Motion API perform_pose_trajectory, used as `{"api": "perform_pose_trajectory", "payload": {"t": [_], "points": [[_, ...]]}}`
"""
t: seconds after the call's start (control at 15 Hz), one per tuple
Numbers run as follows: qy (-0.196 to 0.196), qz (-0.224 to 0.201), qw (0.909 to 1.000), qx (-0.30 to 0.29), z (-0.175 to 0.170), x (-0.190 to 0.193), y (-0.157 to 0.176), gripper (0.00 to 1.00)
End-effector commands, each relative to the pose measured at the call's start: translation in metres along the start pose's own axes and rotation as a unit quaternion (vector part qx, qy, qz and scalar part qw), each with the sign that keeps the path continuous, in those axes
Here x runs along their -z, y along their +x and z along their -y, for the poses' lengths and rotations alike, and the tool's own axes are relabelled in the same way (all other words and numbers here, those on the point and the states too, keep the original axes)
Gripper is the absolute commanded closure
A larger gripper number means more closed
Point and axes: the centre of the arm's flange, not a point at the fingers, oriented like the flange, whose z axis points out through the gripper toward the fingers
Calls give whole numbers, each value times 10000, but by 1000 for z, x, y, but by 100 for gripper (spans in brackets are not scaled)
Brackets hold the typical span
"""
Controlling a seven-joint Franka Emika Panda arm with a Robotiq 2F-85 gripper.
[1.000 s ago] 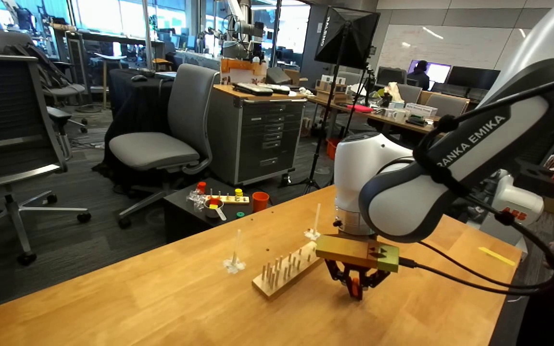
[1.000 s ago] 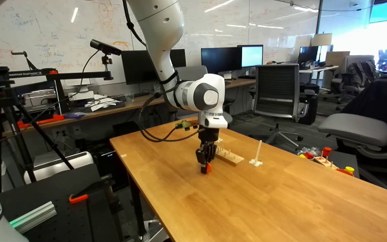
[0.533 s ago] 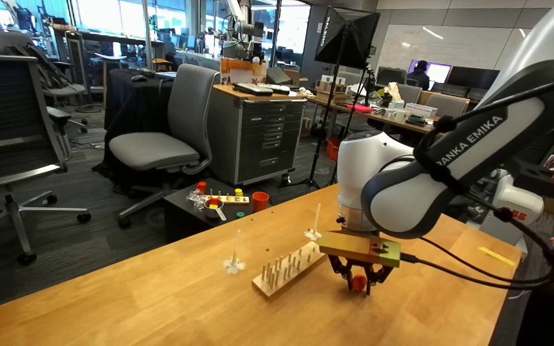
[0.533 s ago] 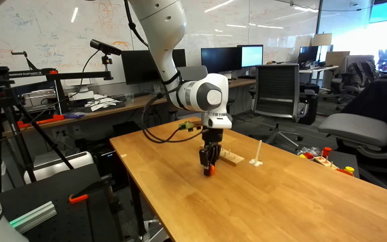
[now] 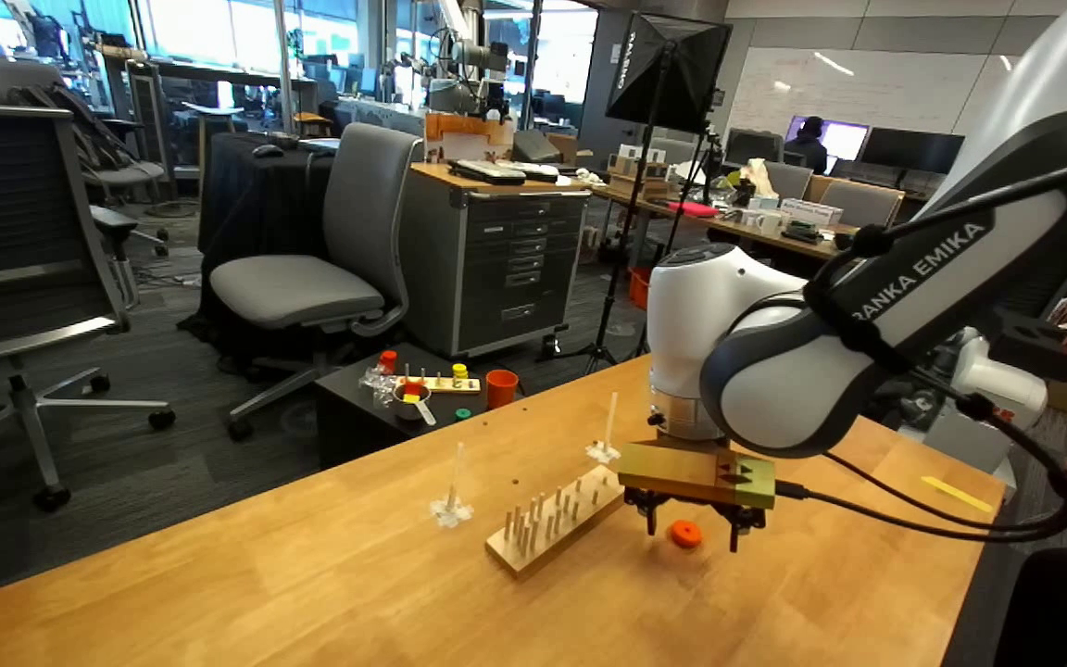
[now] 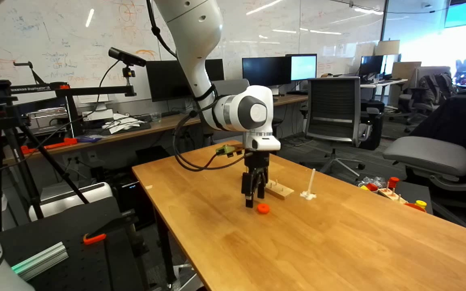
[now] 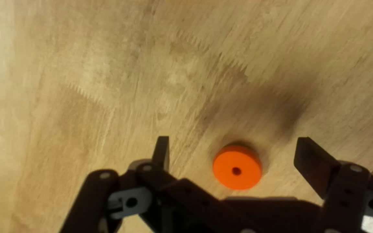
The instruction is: Pick up the orange object and put it on the object
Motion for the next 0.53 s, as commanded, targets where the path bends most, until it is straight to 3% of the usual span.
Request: {"api": "perform_pose_trajectory", "payload": {"t": [0.0,0.2,0.47], "points": [[-44,-423,9990,148,-14,28,4,0],[-128,-725,9962,454,-20,38,9,0],[18,-942,9948,395,-19,26,11,0]]}}
